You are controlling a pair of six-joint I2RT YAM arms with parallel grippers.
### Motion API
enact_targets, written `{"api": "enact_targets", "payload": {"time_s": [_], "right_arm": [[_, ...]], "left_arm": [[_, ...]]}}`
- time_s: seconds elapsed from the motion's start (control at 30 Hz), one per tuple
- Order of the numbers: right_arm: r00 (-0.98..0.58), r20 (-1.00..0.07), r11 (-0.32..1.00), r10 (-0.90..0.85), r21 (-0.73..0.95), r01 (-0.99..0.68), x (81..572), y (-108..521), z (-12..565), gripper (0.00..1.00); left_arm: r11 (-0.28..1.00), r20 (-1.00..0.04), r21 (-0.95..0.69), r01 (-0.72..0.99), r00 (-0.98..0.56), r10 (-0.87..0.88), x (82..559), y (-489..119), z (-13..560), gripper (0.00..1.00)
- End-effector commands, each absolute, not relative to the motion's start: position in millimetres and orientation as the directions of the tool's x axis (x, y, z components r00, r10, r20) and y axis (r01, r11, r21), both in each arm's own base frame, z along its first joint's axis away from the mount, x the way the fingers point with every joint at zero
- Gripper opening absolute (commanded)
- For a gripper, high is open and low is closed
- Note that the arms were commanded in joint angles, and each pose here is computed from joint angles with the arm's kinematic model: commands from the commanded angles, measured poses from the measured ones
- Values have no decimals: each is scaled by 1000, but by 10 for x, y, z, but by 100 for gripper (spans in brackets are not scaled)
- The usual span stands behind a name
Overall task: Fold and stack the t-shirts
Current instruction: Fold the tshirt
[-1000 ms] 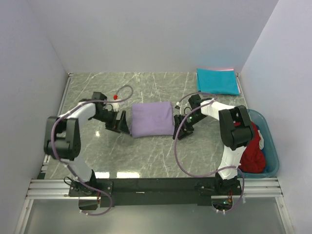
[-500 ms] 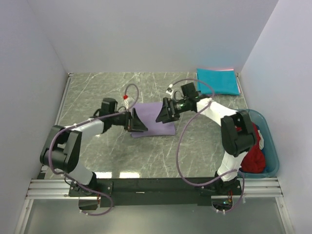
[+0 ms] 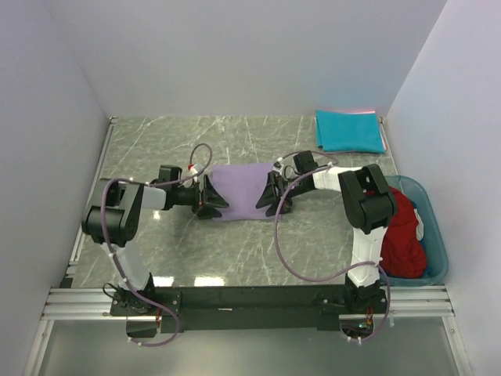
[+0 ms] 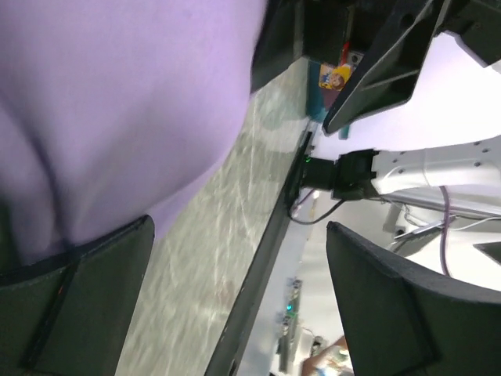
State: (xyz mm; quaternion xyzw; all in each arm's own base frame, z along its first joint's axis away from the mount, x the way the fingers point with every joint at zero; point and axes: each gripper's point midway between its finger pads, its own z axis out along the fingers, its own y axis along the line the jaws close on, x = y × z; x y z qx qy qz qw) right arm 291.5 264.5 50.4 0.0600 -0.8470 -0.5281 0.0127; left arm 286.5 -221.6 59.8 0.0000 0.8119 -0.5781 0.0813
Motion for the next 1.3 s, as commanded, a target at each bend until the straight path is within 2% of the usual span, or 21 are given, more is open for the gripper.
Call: {"api": "enact_targets", "payload": {"time_s": [0.0,0.07,0.1,0.23,0.33,0.37,0.53,0.6,0.63,0.7,0.83,0.97,1.03,1.07,1.13,1.17,1.27], "right_arm": [[-972,-185,505,-148,831,-235,2878,2476,655,87],[-957,-256,466,-135,836,-290,2933,2519,957,88],[-935,-336,441,-115,826,-351,3046,2561,1180,88],[-939,-340,400,-40,856,-327,3317,2804,1341,90],[-953,-302,388,-37,874,-292,3441,2998,1154,90],[-957,-288,392,-31,877,-277,3474,3023,1088,90],[-974,-229,446,-2,871,-205,3654,2960,559,90],[-981,-195,473,11,865,-166,3625,2838,376,90],[-980,-197,481,11,861,-167,3624,2744,322,90],[-977,-209,515,-38,834,-198,3484,2615,270,90],[-957,-275,500,-88,819,-281,3410,2553,616,90],[-919,-393,419,-37,829,-371,3797,2714,1259,90],[-924,-381,392,13,852,-346,3996,2815,1308,90],[-921,-389,366,28,861,-353,4144,2873,1271,89],[-942,-329,345,60,893,-290,4267,2935,1199,87],[-942,-328,339,71,896,-286,4372,2976,1068,86],[-955,-276,340,105,913,-226,4499,2985,772,82]], "left_arm": [[401,-273,-887,230,-961,-53,2794,-2065,749,99],[378,-392,-856,352,-919,-32,2826,-2076,1022,99],[370,-434,-844,389,-900,-42,2898,-2090,1179,99],[302,-487,-844,443,-869,-87,3133,-2404,1531,99],[289,-400,-890,352,-908,-125,3244,-2573,1366,99],[283,-408,-889,359,-903,-133,3292,-2613,1332,99],[349,-291,-914,208,-935,-204,3542,-2444,744,100],[373,-226,-918,132,-948,-223,3509,-2328,528,99],[389,-230,-911,135,-950,-210,3468,-2279,463,99],[418,-171,-906,69,-962,-211,3319,-2132,377,99],[450,-305,-868,213,-942,-143,3283,-1989,682,99],[407,-458,-838,365,-875,-158,3583,-2115,1314,99],[390,-444,-850,354,-880,-167,3709,-2236,1376,99],[368,-492,-837,406,-852,-179,3867,-2302,1521,100],[341,-421,-877,337,-883,-208,4006,-2421,1418,99],[326,-449,-871,367,-864,-229,4167,-2473,1400,99],[312,-432,-885,346,-859,-274,4410,-2540,1362,99]]}}
